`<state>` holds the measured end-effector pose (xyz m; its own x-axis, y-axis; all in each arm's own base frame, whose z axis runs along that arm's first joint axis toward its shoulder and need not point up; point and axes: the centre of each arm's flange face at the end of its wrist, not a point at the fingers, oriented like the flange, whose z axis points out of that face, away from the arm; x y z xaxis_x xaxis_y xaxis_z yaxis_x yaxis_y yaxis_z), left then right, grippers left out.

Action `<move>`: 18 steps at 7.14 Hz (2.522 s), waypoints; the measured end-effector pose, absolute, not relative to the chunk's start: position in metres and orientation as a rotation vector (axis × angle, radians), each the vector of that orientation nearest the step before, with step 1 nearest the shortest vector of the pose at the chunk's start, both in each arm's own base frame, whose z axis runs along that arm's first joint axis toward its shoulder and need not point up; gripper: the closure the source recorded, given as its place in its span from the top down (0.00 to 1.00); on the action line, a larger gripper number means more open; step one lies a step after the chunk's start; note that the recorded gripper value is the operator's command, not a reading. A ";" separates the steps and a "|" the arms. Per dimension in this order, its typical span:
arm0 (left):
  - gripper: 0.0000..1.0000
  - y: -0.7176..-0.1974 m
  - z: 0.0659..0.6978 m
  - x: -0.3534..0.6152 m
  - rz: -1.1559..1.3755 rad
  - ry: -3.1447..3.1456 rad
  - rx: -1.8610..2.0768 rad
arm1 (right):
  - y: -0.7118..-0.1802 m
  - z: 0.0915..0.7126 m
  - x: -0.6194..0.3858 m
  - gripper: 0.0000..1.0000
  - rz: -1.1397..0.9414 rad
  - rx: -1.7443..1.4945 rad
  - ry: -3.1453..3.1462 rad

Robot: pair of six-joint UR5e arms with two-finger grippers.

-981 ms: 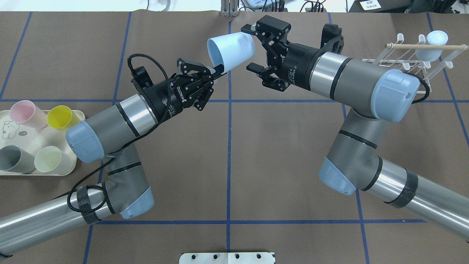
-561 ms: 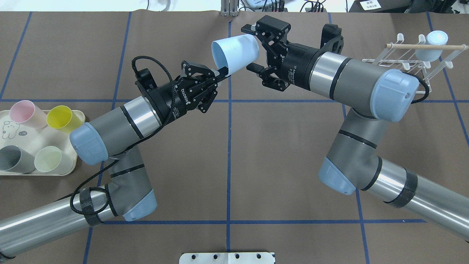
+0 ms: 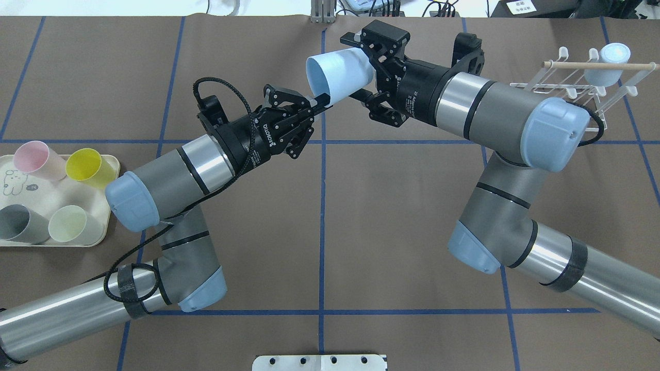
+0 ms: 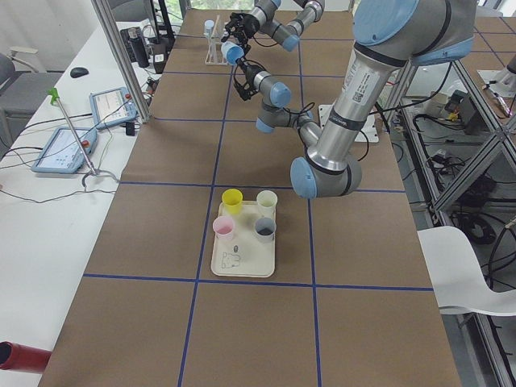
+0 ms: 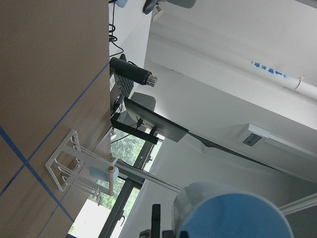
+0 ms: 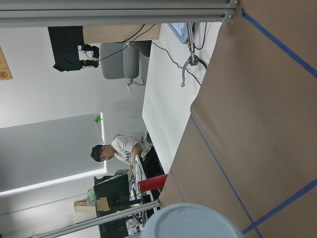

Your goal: Transfer IKEA cup to right arm and place on rack

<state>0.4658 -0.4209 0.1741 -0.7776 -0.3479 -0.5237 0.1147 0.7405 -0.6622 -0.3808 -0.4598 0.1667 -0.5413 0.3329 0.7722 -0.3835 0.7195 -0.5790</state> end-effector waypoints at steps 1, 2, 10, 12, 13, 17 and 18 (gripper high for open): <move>0.41 -0.420 0.174 0.467 -0.929 2.284 -0.176 | -0.460 0.167 -0.381 0.00 0.914 0.038 -1.938; 0.99 -0.419 0.173 0.468 -0.926 2.280 -0.179 | -0.460 0.167 -0.380 0.00 0.913 0.040 -1.939; 1.00 -0.420 0.175 0.462 -0.916 2.280 -0.178 | -0.495 0.197 -0.331 0.00 0.901 0.266 -1.858; 1.00 -0.430 0.176 0.458 -0.915 2.256 -0.114 | -0.520 0.241 -0.283 0.00 0.894 0.454 -1.725; 1.00 -0.435 0.175 0.458 -0.879 2.205 -0.026 | -0.525 0.273 -0.260 0.00 0.869 0.548 -1.628; 1.00 -0.440 0.160 0.466 -0.760 1.942 0.204 | -0.517 0.420 -0.136 0.00 0.800 0.818 -1.162; 1.00 -0.439 0.152 0.465 -0.737 1.871 0.241 | -0.509 0.450 -0.110 0.00 0.780 0.868 -1.044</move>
